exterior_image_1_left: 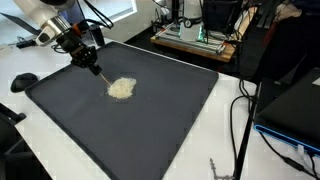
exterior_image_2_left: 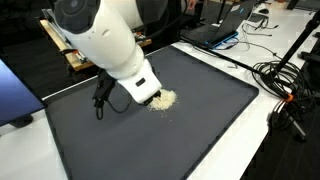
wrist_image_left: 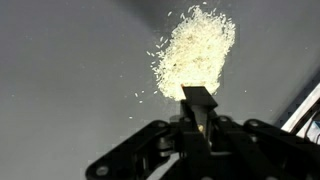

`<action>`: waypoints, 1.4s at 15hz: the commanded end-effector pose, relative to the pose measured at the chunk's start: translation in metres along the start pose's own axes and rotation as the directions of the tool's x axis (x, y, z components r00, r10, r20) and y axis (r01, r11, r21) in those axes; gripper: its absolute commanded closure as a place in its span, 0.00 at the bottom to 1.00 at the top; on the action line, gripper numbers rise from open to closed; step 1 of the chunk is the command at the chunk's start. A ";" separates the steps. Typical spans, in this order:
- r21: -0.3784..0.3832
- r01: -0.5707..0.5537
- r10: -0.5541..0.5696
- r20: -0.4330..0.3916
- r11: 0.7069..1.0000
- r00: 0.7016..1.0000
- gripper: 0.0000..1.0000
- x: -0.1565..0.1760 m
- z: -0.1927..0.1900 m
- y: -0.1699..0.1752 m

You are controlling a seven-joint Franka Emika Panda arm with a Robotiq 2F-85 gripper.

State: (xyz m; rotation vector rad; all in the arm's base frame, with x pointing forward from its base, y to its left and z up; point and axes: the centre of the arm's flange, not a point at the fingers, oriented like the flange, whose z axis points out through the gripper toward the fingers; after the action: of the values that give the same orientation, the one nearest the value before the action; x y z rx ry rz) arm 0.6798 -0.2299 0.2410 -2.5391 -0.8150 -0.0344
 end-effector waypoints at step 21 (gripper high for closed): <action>0.250 0.173 -0.131 -0.177 0.953 0.976 0.97 -0.002 0.015 0.081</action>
State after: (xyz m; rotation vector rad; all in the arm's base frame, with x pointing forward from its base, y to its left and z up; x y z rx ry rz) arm 0.6988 -0.2664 0.1855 -2.2301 -0.8708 -0.1254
